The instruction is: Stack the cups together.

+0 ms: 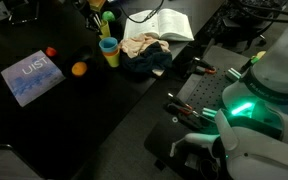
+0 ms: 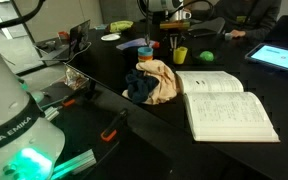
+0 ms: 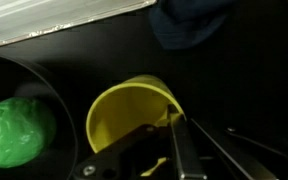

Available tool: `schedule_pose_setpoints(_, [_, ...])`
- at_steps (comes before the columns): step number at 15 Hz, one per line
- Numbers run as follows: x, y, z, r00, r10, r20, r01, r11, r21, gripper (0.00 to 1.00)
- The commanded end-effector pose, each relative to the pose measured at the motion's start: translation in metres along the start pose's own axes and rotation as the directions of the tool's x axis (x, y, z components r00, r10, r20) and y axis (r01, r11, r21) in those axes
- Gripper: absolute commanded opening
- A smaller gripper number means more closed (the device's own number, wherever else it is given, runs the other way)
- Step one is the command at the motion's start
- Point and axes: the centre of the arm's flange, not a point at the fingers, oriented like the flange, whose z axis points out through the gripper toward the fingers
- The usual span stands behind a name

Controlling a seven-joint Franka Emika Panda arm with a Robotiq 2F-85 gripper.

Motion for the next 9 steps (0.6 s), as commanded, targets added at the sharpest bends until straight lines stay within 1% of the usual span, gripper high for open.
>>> schedule_pose_setpoints(1, [-0.017, -0.006, -0.052, 0.999, 0.030, 0.028, -0.032, 0.997, 0.065, 0.04])
schedule_pose_setpoints(3, [-0.025, -0.009, -0.077, 0.998, 0.043, 0.051, -0.049, 0.992, 0.113, 0.03])
schedule_pose_setpoints(6, [-0.043, -0.018, -0.117, 0.995, 0.046, 0.088, -0.059, 0.986, 0.153, 0.04])
schedule_pose_setpoints(9, [-0.073, -0.030, -0.143, 0.992, 0.058, 0.108, -0.078, 0.977, 0.199, 0.04])
